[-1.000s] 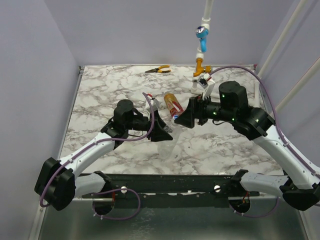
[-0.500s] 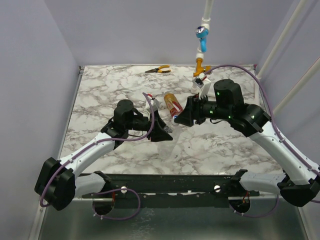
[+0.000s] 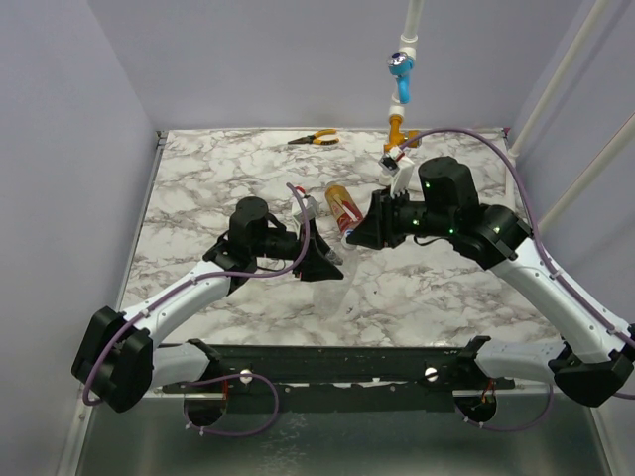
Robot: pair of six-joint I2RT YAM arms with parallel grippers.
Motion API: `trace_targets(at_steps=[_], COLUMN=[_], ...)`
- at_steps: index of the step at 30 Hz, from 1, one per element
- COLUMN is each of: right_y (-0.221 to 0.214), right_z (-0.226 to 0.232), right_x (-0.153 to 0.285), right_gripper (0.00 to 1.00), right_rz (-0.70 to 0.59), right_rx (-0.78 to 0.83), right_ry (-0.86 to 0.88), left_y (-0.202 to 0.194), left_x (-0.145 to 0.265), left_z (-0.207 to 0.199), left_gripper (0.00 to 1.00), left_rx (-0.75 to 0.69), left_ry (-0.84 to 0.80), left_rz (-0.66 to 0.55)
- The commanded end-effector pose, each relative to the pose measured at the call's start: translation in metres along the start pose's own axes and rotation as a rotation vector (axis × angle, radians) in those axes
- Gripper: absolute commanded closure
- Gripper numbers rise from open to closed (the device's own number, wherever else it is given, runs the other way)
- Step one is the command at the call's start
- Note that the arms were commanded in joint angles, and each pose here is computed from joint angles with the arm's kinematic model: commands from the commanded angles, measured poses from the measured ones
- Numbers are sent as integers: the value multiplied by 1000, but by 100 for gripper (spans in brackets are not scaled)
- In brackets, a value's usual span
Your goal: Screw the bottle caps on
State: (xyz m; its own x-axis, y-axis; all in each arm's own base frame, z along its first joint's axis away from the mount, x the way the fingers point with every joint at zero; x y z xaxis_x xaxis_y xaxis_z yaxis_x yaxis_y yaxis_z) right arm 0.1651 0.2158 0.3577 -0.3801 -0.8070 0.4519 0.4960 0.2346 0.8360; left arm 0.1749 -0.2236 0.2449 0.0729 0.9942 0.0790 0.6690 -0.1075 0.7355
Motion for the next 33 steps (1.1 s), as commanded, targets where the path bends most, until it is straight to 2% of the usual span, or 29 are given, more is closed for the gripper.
trace_targets(at_steps=[1, 7, 11, 14, 18, 22, 25, 28, 29, 31, 33], right_y=[-2, -13, -27, -34, -34, -22, -15, -3, 1, 13, 21], right_z=[1, -15, -30, -36, -40, -40, -41, -41, -41, -39, -40], right_x=[0, -18, -40, -59, -81, -90, -85, -71, -65, -49, -32], right_gripper=[70, 79, 86, 88, 90, 89, 67, 30, 21, 8, 4], right_rz=[41, 131, 193, 185, 165, 131, 107, 43, 17, -34, -72], right_rx=[-7, -171, -366, -496, -585, -581, -559, -518, -499, -456, -427], right_ry=[-7, -163, -329, -363, -387, -374, -409, -436, -444, -457, -483], left_y=[8, 30, 50, 57, 57, 53, 47, 40, 38, 35, 32], left_x=[0, 0, 2, 0, -9, -19, -17, -12, -11, -5, 1], left_z=[0, 16, 17, 11, 9, 9, 8, 8, 8, 9, 12], left_gripper=[96, 96, 96, 96, 96, 96, 96, 96, 96, 97, 97], left_rx=[-42, -121, -216, -264, -329, -335, -337, -330, -320, -296, -249], left_ry=[11, 324, 643, 845, 1022, 1006, 995, 958, 927, 867, 782], left_rz=[-27, -261, -483, -604, -634, -604, -580, -520, -493, -441, -372])
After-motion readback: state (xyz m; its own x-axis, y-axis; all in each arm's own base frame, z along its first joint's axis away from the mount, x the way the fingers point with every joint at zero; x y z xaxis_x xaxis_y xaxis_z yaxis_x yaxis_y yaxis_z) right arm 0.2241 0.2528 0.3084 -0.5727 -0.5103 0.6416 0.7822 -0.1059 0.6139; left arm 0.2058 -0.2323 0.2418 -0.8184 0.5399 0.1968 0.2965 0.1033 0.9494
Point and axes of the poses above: each gripper's point midway between its finger pads, its own x axis back along the fingers, its own z axis along the line the jaws close on, y = z × x, the point moved 8 cm from there along x, back along the fingers, and after that the axes turned 14 degrees about x, right-handed, at the moved point
